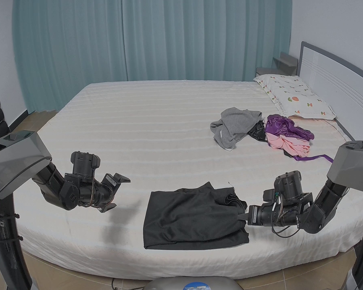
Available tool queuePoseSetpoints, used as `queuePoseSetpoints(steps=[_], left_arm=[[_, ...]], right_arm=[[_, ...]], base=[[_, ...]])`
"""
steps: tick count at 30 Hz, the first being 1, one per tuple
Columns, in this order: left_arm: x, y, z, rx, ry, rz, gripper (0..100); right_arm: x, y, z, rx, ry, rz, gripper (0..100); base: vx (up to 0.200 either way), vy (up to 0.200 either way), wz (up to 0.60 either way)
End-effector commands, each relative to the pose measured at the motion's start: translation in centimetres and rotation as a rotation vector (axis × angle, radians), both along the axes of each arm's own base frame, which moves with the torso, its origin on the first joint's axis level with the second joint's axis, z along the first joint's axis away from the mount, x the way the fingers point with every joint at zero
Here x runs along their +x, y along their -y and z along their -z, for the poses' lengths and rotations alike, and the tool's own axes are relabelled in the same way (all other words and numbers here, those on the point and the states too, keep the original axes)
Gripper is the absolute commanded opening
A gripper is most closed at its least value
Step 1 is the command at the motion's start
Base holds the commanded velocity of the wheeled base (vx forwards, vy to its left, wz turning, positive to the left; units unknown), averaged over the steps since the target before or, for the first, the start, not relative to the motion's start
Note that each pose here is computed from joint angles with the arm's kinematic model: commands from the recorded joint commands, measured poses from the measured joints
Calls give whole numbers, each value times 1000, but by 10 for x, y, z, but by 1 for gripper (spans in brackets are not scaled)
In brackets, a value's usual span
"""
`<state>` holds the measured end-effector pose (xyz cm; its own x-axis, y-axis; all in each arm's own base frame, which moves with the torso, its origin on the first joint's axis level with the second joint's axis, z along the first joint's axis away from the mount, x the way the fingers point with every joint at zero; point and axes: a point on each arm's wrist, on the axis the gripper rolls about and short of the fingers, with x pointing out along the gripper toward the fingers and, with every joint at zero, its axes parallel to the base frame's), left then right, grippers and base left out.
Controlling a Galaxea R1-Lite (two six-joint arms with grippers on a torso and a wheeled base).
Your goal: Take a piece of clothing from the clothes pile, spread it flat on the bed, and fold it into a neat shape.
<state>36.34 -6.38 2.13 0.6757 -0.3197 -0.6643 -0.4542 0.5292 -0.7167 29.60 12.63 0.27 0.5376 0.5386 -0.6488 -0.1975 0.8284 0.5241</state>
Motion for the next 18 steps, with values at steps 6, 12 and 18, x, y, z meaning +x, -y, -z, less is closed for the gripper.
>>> queuePoseSetpoints(steps=[6, 12, 18], left_arm=[[0, 0, 0, 0, 1, 0, 100], [0, 0, 0, 0, 1, 0, 100], [1, 0, 0, 0, 2, -1, 100]], right_arm=[[-13, 12, 4, -52, -17, -26, 0], [-9, 13, 15, -74, -32, -28, 100], [13, 7, 4, -33, 36, -6, 100]], base=[[0, 0, 0], [0, 0, 0], [0, 0, 0]])
